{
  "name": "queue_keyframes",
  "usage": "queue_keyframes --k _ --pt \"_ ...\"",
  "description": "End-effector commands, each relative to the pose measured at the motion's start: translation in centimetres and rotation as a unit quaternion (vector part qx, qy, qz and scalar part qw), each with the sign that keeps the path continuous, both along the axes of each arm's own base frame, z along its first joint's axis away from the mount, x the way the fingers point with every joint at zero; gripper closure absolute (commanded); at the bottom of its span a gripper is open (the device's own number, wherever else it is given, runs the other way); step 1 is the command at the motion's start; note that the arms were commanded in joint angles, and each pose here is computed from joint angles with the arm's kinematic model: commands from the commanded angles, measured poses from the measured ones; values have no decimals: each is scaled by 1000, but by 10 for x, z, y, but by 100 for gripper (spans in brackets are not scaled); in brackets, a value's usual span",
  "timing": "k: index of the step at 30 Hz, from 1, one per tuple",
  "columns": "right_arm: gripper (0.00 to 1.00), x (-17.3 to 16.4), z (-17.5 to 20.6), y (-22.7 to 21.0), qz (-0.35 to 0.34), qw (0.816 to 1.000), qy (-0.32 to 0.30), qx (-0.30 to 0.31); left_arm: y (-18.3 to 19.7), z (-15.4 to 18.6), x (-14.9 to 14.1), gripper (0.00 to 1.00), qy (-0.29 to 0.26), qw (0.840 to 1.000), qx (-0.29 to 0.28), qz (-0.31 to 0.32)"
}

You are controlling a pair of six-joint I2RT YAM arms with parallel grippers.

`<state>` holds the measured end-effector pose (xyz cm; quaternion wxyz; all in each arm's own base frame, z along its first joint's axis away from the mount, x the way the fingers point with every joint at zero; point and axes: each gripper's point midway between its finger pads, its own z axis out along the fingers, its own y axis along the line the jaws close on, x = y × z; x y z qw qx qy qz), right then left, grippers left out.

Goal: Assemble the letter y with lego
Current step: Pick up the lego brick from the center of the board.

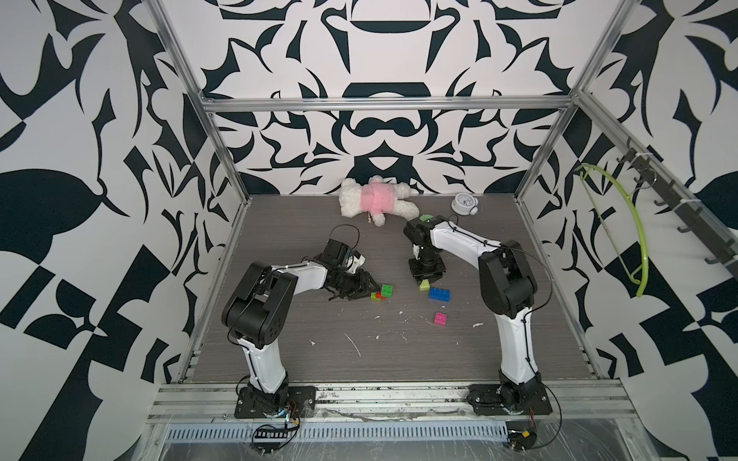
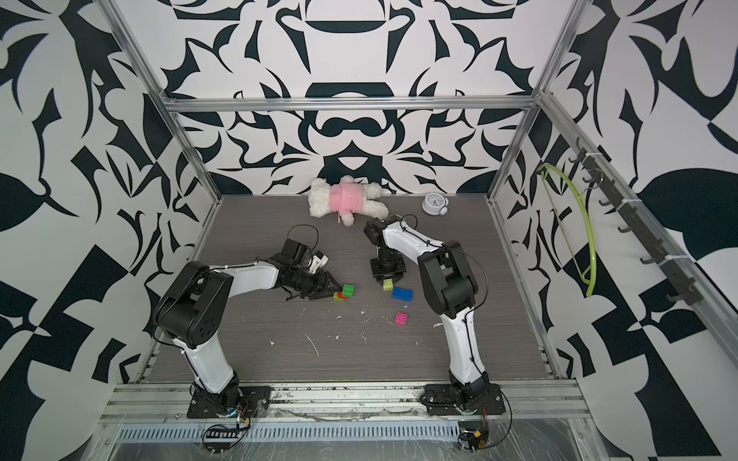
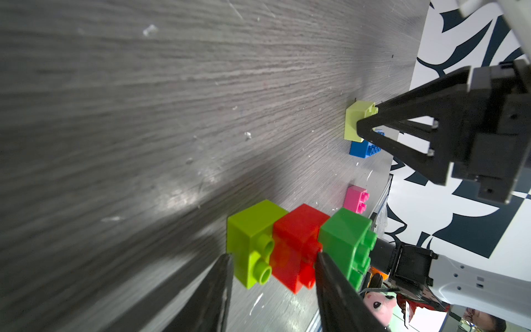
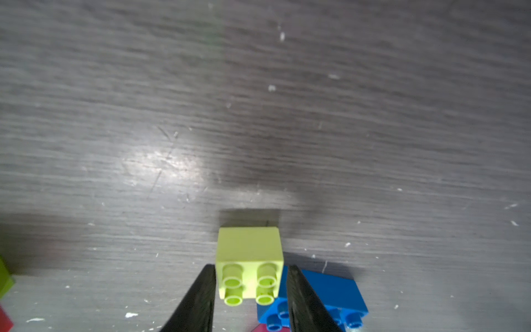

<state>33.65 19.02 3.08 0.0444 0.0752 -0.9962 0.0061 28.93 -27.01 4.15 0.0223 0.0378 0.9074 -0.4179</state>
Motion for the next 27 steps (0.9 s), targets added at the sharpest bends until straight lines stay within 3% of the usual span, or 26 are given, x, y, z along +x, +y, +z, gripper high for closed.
queue_keyframes --k 1,13,22,27 --pt "58 -4 -1 -1 0 1000 9 6 18 -34 -15 50 37 997 63 10" --pt "73 2 19 0 18 999 -22 21 19 -35 -16 50 39 997 64 9" --pt "76 -24 56 -15 216 975 -40 36 18 -35 -16 50 41 997 63 9" --pt "76 -50 59 -14 347 934 -40 73 18 -34 -16 50 38 997 63 9"
